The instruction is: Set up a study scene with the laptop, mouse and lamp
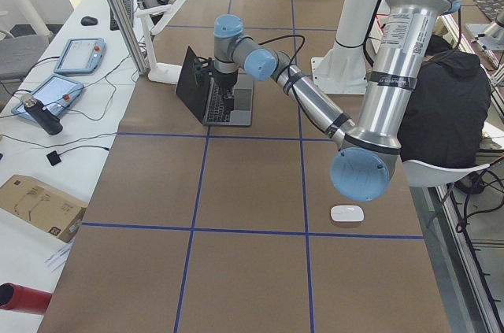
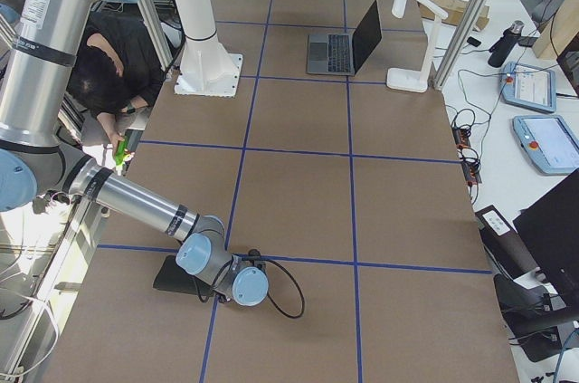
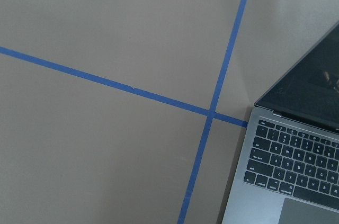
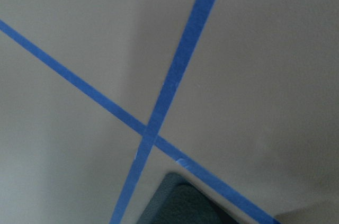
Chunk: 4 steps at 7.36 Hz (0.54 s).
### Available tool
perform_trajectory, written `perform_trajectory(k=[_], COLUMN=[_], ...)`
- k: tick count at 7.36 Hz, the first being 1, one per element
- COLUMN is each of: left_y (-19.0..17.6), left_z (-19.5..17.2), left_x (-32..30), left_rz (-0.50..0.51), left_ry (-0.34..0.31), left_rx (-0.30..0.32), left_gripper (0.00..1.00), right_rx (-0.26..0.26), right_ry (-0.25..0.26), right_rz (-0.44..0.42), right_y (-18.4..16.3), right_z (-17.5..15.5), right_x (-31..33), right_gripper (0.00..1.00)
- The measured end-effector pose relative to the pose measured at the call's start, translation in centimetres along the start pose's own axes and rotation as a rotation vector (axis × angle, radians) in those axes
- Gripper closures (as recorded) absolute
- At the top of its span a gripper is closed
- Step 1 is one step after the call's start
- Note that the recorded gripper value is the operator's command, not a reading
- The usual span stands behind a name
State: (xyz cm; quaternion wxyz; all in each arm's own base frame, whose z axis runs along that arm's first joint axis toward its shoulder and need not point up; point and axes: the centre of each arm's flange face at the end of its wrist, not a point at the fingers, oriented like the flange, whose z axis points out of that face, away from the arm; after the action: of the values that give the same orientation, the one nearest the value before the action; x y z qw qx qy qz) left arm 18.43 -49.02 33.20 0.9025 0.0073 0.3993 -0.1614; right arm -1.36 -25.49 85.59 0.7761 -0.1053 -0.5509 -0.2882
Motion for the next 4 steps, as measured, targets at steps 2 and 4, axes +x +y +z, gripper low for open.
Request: perform_trajectory(k=[2,4], left_y=[0.08,0.18], left_z=[-0.17,-0.46], left_x=[0.04,0.15], left_rz=[0.002,0.006], left_ry=[0.002,0.005], left_rx=[0.003,0.007], left_gripper=[0.0,0.0], right_rx=[-0.003,-0.006], right_ry=[-0.005,-0.014], right_rz=[0.007,0.014], right_y=[0.48,1.14], right_z=[0.29,0.72], right_x=[0.21,0.4], right_gripper=[0.26,1.0])
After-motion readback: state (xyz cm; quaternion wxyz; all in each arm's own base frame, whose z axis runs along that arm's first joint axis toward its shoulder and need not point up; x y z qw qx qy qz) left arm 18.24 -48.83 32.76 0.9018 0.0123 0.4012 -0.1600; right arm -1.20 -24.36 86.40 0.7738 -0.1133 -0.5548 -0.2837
